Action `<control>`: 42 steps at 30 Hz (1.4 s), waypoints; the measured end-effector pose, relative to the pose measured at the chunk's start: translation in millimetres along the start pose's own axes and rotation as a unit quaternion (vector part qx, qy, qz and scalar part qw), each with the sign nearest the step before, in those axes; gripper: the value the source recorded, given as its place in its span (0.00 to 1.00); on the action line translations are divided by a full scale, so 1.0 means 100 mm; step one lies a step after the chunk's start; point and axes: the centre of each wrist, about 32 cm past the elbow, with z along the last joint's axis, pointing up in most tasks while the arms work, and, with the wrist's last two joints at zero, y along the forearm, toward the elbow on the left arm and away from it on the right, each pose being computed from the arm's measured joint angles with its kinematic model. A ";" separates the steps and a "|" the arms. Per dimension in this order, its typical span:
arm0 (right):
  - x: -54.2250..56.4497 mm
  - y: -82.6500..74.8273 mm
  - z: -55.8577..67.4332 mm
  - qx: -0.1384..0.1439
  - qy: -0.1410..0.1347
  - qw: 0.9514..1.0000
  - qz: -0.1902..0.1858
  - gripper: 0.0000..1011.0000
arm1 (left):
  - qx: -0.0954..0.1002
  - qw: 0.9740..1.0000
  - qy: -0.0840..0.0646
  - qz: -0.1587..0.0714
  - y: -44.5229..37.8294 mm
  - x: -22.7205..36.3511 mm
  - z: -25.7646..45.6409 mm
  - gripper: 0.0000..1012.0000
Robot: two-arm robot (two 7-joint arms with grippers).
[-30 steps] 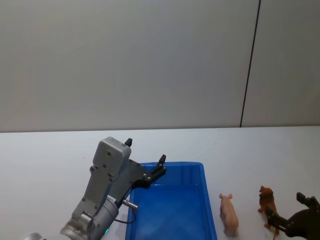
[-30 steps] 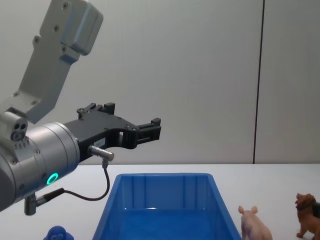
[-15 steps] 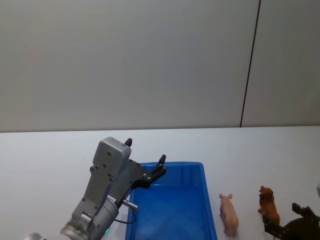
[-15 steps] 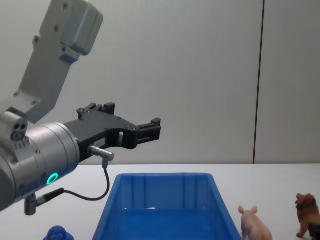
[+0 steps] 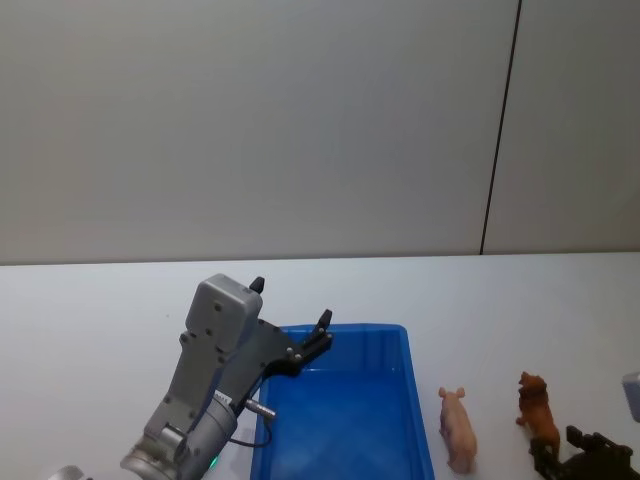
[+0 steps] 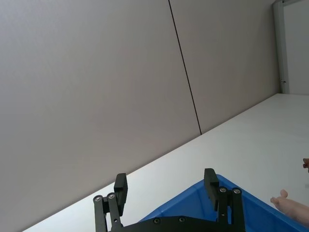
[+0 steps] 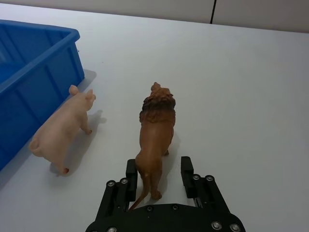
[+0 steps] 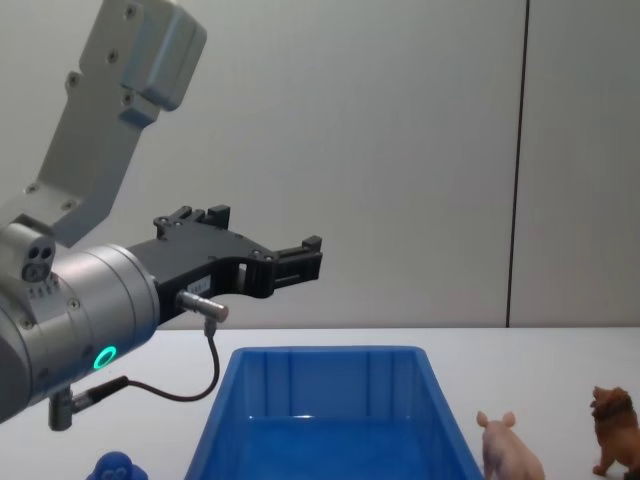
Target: Pick up the two dolls from the table and place them into the box.
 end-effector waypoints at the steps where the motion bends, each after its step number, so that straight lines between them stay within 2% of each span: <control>1: 0.00 0.01 -0.01 -0.002 0.002 1.000 0.000 0.55 | 0.000 1.000 0.000 0.000 0.000 0.000 0.000 0.99; 7: 0.00 0.04 -0.02 -0.003 0.009 1.000 0.002 0.35 | 0.000 1.000 0.000 0.000 0.000 0.000 0.000 0.99; 11: -0.01 0.05 -0.01 0.002 0.012 1.000 0.004 0.26 | 0.000 1.000 0.000 0.000 0.000 0.000 0.000 0.99; 19: -0.03 0.05 0.04 0.026 0.003 1.000 0.005 0.25 | 0.000 1.000 0.000 0.000 0.000 0.000 0.000 0.99; 26: -0.07 0.05 0.16 0.061 -0.020 0.998 0.014 0.25 | 0.000 1.000 0.000 0.000 0.000 0.000 0.000 0.99; 29: -0.09 0.06 0.24 0.078 -0.032 0.996 0.023 0.25 | 0.000 1.000 0.000 0.000 0.000 0.000 0.000 0.99; 32: -0.14 0.07 0.37 0.101 -0.046 0.993 0.044 0.25 | 0.000 1.000 0.000 0.000 0.000 0.000 0.000 0.99; 42: -0.29 0.15 0.65 0.127 -0.062 0.984 0.105 0.25 | 0.000 1.000 0.000 0.000 0.000 0.000 0.000 0.99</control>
